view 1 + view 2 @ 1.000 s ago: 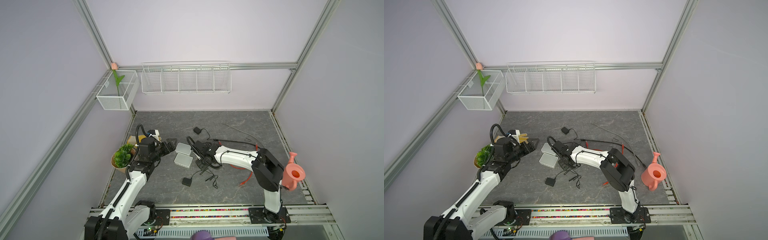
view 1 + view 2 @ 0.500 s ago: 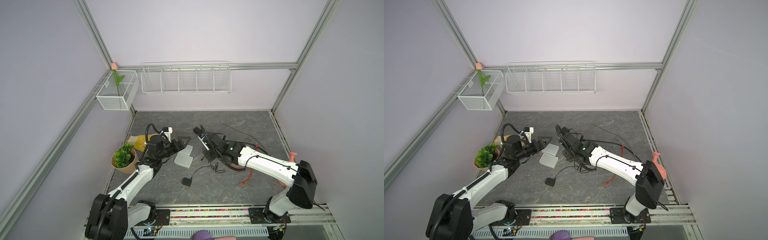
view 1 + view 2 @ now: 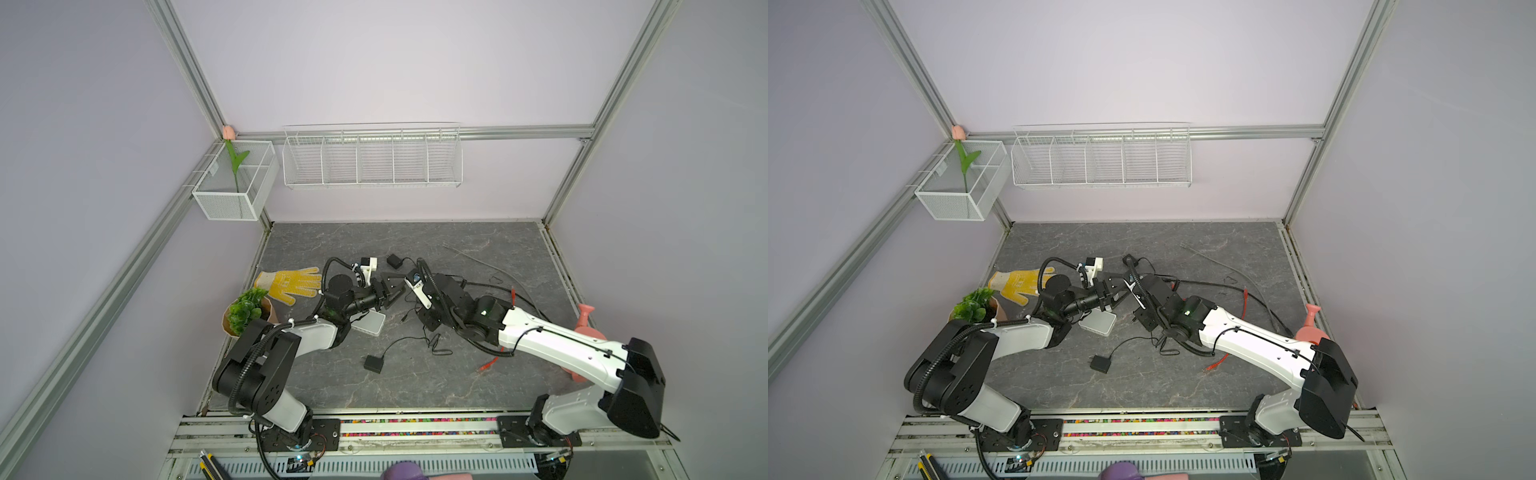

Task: Insert the plug into the switch port

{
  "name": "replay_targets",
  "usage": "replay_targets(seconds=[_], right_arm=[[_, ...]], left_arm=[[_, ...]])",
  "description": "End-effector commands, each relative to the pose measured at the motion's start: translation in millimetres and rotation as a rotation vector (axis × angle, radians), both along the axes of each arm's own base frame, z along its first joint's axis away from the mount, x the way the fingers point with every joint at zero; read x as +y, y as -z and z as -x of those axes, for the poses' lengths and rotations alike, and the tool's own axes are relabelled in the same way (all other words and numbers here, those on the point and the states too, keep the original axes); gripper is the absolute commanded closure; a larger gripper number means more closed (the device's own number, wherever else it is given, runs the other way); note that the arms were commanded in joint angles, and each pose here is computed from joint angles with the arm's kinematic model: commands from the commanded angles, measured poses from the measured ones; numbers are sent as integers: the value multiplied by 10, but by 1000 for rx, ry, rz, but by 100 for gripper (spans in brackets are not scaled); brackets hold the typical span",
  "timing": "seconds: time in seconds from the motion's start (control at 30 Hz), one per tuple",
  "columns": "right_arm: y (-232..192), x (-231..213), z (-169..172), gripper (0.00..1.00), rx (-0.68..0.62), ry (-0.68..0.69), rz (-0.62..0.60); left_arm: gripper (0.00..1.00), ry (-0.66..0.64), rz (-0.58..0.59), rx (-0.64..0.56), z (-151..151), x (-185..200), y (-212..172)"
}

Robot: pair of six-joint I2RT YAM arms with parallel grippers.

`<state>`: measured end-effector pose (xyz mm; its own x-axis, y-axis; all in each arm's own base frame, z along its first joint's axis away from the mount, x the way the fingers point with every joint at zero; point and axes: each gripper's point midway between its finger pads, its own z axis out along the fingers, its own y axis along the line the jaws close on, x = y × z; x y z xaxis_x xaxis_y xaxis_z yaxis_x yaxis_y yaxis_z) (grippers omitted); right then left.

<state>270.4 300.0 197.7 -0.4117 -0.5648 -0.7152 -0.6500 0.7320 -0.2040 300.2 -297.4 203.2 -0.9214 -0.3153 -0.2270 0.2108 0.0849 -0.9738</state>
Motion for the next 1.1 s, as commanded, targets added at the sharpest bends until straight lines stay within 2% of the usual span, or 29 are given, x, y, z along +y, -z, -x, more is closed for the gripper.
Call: replay_targets(seconds=[0.0, 0.2, 0.4, 0.47, 0.73, 1.07], right_arm=[[-90, -45, -62, 94, -65, 16, 13], [-96, -4, -90, 94, -80, 9, 1], [-2, 138, 45, 94, -30, -64, -30], [56, 182, 110, 94, -10, -88, -36], [288, 290, 314, 94, 57, -149, -30], [422, 84, 379, 93, 76, -97, -10]], left_arm=[[18, 10, 59, -7, 104, -22, -113], [18, 7, 85, 30, 167, -45, -91], [23, 35, 215, 60, 169, -104, -174], [26, 45, 224, 83, 147, -143, -137], [32, 53, 259, 44, 92, -197, -349], [75, 67, 287, 23, 17, -247, -509]])
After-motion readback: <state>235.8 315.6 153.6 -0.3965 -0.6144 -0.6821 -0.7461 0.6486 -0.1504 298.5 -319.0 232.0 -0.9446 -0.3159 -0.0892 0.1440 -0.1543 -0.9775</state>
